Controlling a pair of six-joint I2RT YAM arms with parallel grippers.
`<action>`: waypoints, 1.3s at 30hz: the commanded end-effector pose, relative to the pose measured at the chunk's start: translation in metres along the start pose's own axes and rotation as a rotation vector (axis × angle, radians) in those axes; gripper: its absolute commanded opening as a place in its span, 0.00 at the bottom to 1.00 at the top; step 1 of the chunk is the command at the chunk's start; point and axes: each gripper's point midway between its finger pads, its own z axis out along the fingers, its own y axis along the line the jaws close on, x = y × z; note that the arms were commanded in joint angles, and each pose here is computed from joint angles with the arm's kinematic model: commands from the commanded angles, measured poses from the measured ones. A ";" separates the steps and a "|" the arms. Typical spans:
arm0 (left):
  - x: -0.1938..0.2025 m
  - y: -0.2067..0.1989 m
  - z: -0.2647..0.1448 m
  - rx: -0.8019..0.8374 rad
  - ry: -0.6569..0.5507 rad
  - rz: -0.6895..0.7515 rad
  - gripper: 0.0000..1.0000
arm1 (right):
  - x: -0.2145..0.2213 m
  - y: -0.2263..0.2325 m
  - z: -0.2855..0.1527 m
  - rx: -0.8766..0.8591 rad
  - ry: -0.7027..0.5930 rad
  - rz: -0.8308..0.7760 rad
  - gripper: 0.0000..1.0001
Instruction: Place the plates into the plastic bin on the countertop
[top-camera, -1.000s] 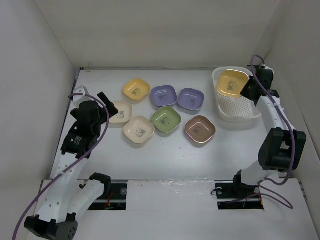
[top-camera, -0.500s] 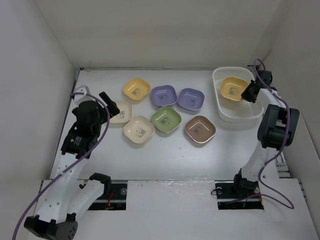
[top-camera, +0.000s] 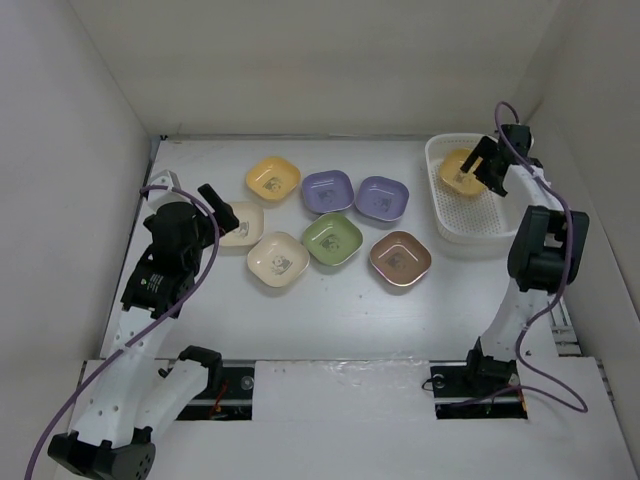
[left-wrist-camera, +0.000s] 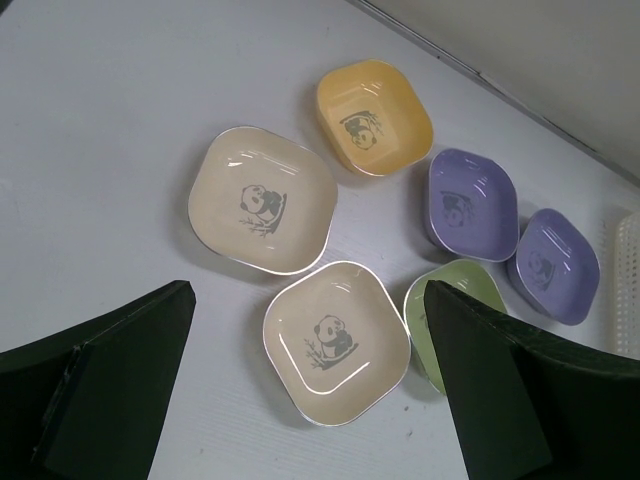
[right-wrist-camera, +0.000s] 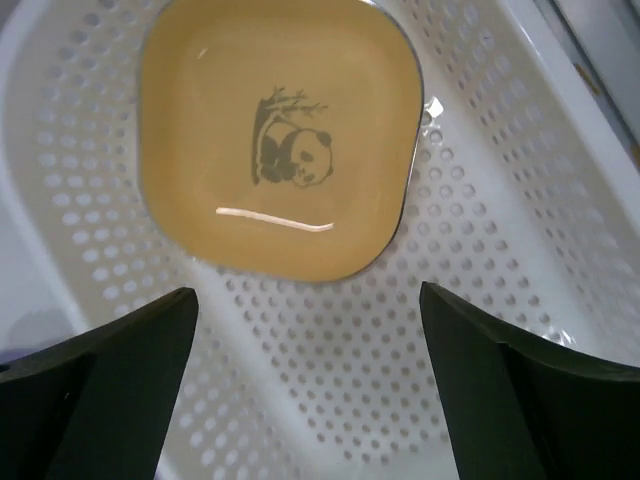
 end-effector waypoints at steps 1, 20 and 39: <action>-0.003 -0.005 -0.002 0.032 -0.020 0.006 1.00 | -0.054 0.049 -0.101 -0.075 -0.240 -0.066 1.00; -0.004 -0.008 -0.002 0.046 -0.022 0.003 1.00 | 0.148 0.200 -0.108 -0.354 -0.009 -0.439 0.82; 0.001 -0.009 -0.001 0.057 -0.005 0.016 1.00 | 0.152 0.145 -0.040 -0.079 -0.003 -0.281 0.83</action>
